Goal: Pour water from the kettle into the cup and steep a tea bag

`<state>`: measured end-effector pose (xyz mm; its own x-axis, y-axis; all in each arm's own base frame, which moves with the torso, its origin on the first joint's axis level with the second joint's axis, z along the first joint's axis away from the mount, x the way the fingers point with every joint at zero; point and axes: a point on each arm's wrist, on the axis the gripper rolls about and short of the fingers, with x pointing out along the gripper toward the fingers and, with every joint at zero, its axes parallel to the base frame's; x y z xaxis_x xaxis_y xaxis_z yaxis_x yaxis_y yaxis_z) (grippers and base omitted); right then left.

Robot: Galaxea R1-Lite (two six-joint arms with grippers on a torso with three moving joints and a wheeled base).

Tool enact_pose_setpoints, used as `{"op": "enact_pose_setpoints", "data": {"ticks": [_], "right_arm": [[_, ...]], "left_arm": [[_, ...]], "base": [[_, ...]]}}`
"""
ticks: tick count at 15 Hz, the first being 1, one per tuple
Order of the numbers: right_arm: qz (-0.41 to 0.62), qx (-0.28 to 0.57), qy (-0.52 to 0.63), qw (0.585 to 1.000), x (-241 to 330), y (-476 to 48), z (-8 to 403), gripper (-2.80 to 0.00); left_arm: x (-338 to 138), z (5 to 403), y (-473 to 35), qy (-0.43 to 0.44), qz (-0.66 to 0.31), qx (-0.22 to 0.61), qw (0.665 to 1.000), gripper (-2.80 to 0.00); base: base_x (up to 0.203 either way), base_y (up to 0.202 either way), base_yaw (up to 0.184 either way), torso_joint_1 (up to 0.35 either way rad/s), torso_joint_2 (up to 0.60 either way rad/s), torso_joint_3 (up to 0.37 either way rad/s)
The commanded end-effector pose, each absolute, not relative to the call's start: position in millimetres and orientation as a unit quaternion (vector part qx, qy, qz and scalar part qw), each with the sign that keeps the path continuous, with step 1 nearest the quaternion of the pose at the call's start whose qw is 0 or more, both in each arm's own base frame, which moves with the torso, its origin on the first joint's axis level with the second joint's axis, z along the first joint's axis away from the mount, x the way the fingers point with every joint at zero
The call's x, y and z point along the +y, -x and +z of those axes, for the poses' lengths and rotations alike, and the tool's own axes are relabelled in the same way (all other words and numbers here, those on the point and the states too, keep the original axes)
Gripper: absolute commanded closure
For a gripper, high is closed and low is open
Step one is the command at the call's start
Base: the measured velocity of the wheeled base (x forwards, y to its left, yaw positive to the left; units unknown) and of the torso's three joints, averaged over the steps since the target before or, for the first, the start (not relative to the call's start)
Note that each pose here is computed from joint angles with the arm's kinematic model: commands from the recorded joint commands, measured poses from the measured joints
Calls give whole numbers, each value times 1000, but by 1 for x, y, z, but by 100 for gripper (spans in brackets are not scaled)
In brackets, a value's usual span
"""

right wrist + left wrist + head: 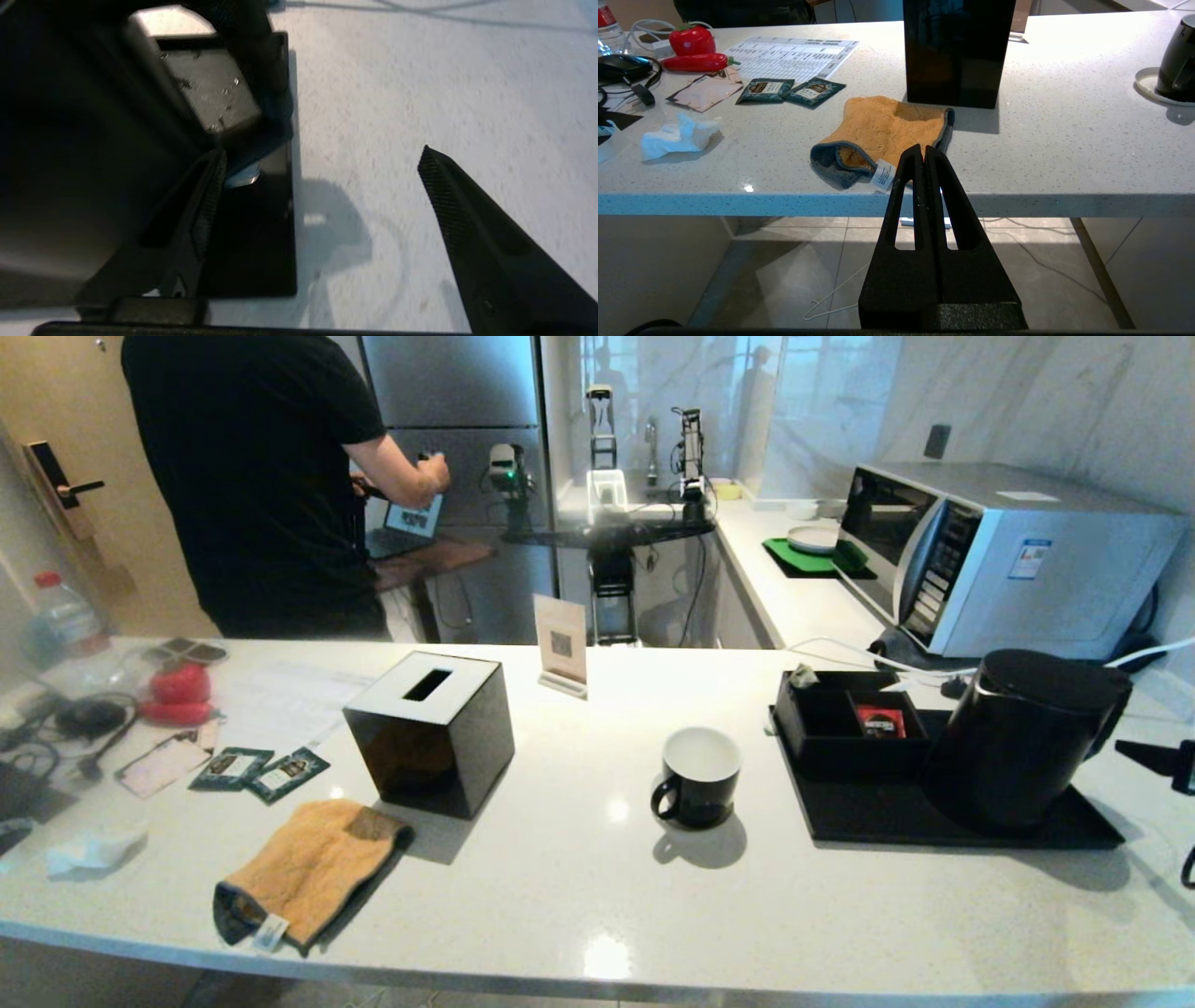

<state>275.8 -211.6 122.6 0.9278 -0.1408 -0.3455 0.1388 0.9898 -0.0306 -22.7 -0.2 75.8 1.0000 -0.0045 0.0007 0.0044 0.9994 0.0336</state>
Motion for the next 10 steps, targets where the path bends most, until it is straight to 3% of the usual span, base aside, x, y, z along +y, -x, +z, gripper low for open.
{"op": "enact_pose_setpoints", "data": {"ticks": [1, 10], "right_arm": [[-68, 176, 2, 982, -220, -286, 114, -280], [-72, 137, -6, 988, -239, -314, 105, -280]], "left_arm": [[0, 76, 23, -17, -2, -1, 1000, 0], [0, 76, 23, -17, -2, 0, 1000, 0]], "base": [[0, 0, 0, 0, 0, 0], [0, 0, 0, 0, 0, 0]]}}
